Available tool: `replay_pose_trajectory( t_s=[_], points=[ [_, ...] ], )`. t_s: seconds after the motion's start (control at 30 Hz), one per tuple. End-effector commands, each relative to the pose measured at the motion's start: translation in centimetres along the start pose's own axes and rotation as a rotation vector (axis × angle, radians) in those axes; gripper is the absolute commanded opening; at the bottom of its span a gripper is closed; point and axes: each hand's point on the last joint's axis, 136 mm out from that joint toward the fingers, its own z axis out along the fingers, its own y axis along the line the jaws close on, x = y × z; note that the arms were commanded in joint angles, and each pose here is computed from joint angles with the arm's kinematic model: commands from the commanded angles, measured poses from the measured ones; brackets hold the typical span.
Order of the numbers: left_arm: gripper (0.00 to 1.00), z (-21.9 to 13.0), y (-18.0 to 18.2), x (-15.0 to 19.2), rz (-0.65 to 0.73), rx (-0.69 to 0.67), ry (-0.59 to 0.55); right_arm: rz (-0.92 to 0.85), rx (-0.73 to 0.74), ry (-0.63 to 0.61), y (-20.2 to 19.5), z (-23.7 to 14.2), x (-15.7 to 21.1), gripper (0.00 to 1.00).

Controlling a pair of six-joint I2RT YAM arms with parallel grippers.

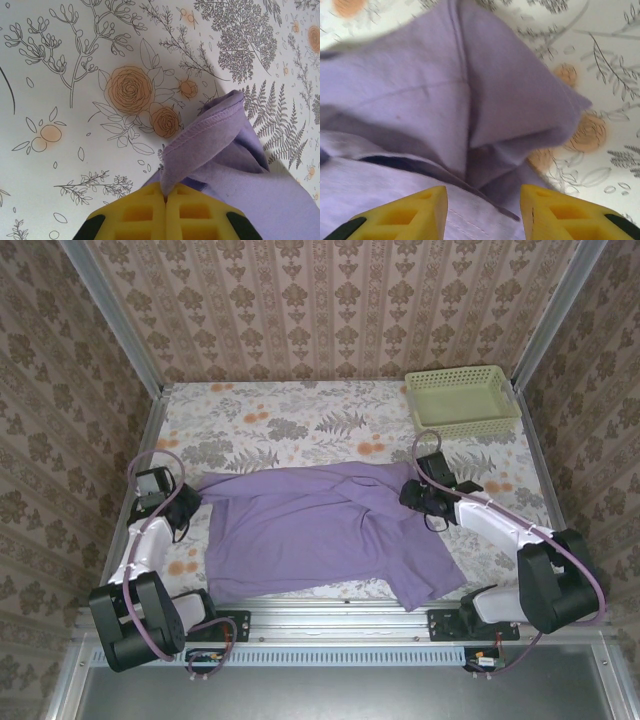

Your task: Fold the inside-out t-shirt

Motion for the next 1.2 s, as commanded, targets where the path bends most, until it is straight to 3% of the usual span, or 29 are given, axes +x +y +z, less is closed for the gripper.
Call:
replay_pose_trajectory(
  t_s=[0.0, 0.23, 0.3, 0.37, 0.43, 0.53, 0.63, 0.83, 1.07, 1.17],
  points=[
    [0.00, -0.2, -0.8, -0.7, 0.012, 0.019, -0.002, 0.033, 0.062, 0.040, -1.3, 0.7, 1.7, 0.44],
    [0.00, -0.1, -1.2, -0.7, 0.014, 0.027, 0.007, 0.008, 0.071, 0.064, -0.7, 1.6, 2.7, 0.42],
    [0.00, 0.0, -1.3, -0.7, 0.017, 0.029, 0.009, 0.011, 0.060, 0.066, -0.5, 1.8, 2.7, 0.27],
    [0.00, 0.0, -1.4, -0.7, 0.018, 0.029, 0.010, 0.012, 0.062, 0.063, -0.4, 1.7, 2.6, 0.21],
    [0.00, -0.1, -1.4, -0.8, 0.018, 0.030, 0.009, 0.012, 0.071, 0.060, -0.5, 1.7, 2.4, 0.23],
    [0.00, -0.1, -1.6, -0.8, 0.017, 0.035, 0.007, 0.014, 0.102, 0.066, -1.0, 1.6, 2.4, 0.40],
    [0.00, -0.2, -1.7, -0.9, 0.018, 0.037, 0.006, 0.017, 0.118, 0.075, -1.4, 1.9, 2.8, 0.46],
    [0.00, -0.3, -1.9, -0.9, 0.019, 0.041, 0.002, 0.038, 0.072, 0.116, -0.6, 3.1, 3.8, 0.43],
    [0.00, -0.3, -1.9, -0.9, 0.019, 0.041, 0.002, 0.049, 0.008, 0.084, 0.9, 2.6, 2.6, 0.29],
    [0.00, -0.3, -2.1, -0.9, 0.020, 0.044, 0.002, 0.047, -0.003, 0.072, 1.2, 2.3, 2.2, 0.31]
  ],
)
